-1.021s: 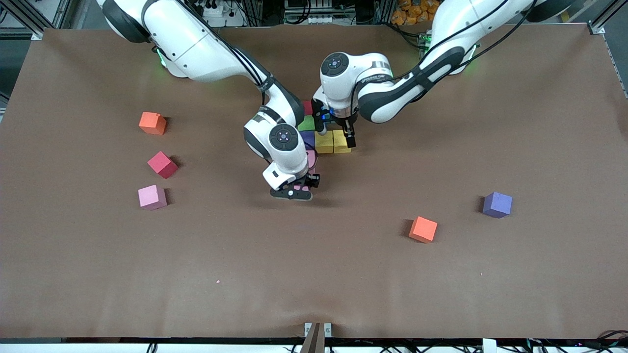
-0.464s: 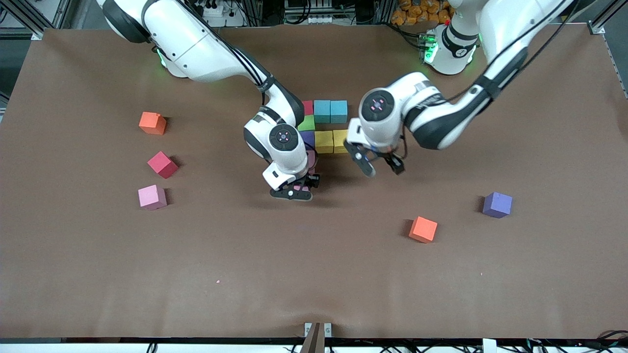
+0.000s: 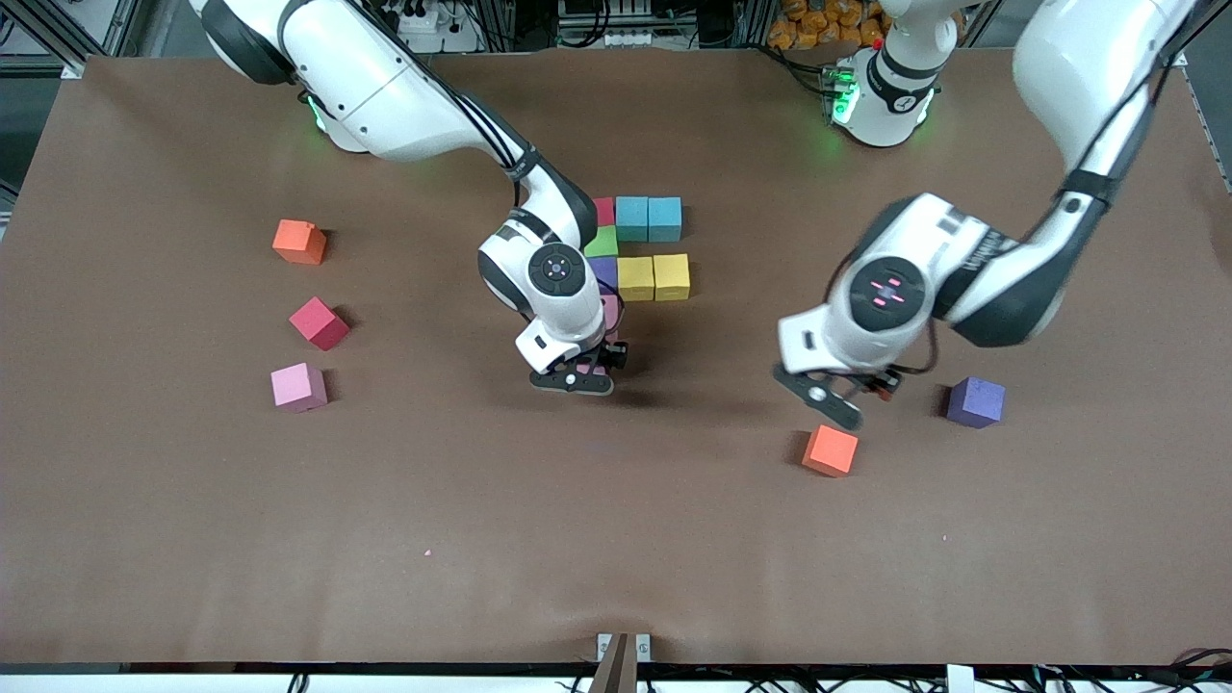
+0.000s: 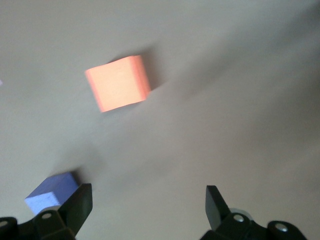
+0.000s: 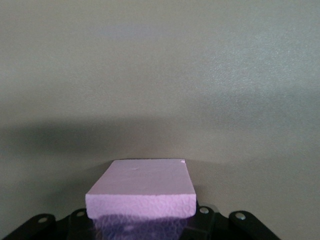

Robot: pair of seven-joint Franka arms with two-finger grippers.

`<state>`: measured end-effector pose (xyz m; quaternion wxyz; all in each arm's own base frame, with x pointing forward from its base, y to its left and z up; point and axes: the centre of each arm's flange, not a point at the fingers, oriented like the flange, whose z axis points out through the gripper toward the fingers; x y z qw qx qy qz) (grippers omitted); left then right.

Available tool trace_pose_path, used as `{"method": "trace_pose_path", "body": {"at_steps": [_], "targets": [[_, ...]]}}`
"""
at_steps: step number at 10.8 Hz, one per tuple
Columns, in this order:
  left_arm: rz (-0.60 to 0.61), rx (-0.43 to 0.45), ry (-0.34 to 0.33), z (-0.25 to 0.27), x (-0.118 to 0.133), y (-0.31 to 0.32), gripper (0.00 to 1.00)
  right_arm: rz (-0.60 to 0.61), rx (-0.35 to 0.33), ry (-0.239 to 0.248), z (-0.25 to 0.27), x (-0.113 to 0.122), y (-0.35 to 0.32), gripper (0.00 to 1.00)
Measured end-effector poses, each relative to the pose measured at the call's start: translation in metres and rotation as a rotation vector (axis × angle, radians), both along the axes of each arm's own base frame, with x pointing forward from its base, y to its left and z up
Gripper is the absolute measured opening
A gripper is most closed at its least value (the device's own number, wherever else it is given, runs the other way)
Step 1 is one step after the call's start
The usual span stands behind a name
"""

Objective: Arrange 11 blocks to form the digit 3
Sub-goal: 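Open the left gripper and lift it away from the yellow blocks, then move the left gripper down onto the orange-red block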

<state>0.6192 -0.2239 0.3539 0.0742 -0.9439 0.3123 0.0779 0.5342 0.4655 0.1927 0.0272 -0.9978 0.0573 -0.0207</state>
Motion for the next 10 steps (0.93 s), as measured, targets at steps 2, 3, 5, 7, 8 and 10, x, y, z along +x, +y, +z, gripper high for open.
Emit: {"method": "trace_pose_path", "body": {"at_steps": [2,3,5,7,8,10], "targets": [[0.108,0.001,-0.013,-0.001,0.009,0.013,1.00,0.013,0.000,0.000,0.000,-0.004,0.005,0.59],[0.171,-0.003,-0.031,0.002,0.014,0.011,1.00,0.029,0.000,-0.001,0.000,-0.008,0.009,0.59],[0.257,-0.015,-0.059,0.006,0.020,0.008,1.00,0.083,-0.003,-0.003,0.000,-0.010,0.012,0.59],[0.286,-0.047,-0.089,0.006,0.029,0.009,1.00,0.118,-0.007,-0.004,0.000,-0.010,0.011,0.59],[0.294,-0.067,-0.108,0.002,0.035,0.012,1.00,0.137,-0.010,-0.003,-0.001,-0.010,0.011,0.59],[0.316,-0.113,-0.141,-0.013,0.047,0.018,1.00,0.147,-0.011,-0.002,-0.001,-0.010,0.011,0.59]]}}
